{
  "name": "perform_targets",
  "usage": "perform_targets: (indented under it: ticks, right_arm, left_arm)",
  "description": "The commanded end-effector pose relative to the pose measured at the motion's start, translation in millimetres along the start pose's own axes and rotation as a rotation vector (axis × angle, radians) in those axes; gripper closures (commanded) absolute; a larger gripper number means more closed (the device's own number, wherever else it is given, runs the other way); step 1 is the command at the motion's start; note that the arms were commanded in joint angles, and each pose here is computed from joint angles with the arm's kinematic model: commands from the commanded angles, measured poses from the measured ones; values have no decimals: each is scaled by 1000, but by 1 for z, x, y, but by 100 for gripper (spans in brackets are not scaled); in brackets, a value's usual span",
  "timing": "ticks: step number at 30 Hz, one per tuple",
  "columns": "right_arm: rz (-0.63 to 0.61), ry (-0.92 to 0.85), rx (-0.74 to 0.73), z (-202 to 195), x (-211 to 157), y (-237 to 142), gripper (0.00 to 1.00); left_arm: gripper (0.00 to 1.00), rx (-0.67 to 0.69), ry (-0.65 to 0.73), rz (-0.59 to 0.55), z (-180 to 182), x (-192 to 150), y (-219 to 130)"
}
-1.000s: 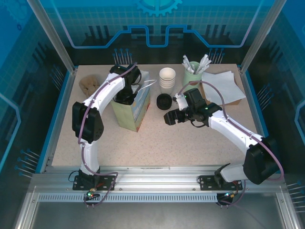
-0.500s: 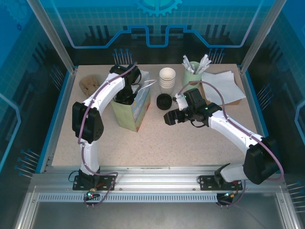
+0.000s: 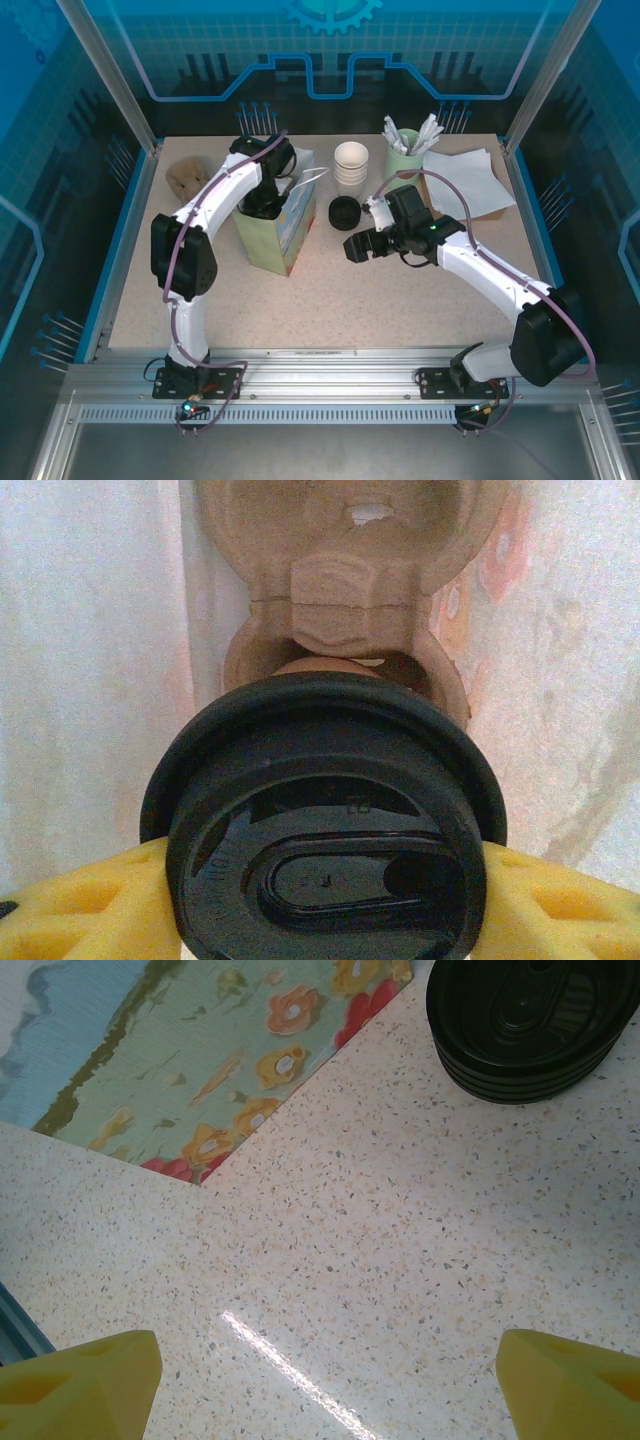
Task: Pack the takeout coffee
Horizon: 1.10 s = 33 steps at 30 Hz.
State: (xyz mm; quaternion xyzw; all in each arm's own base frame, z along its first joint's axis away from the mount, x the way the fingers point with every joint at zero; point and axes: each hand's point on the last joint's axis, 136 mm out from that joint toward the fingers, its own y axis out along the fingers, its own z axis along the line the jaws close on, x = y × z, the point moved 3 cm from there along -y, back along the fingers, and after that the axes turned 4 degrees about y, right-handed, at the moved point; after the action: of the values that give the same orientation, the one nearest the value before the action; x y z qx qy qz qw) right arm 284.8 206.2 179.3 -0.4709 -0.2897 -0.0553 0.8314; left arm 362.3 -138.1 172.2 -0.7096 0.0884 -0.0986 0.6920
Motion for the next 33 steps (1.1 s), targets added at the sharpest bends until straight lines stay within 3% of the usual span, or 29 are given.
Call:
perform_targets:
  ticks: [1,33]
  right_arm:
    - [-2,-30,6,7,4,-1,12]
    - [3,-28,6,6,3,2,12]
  left_arm:
    - [59,-22,31,-47,-5,-4,-24]
    - [59,-33,47,-67,-6,-14,-45]
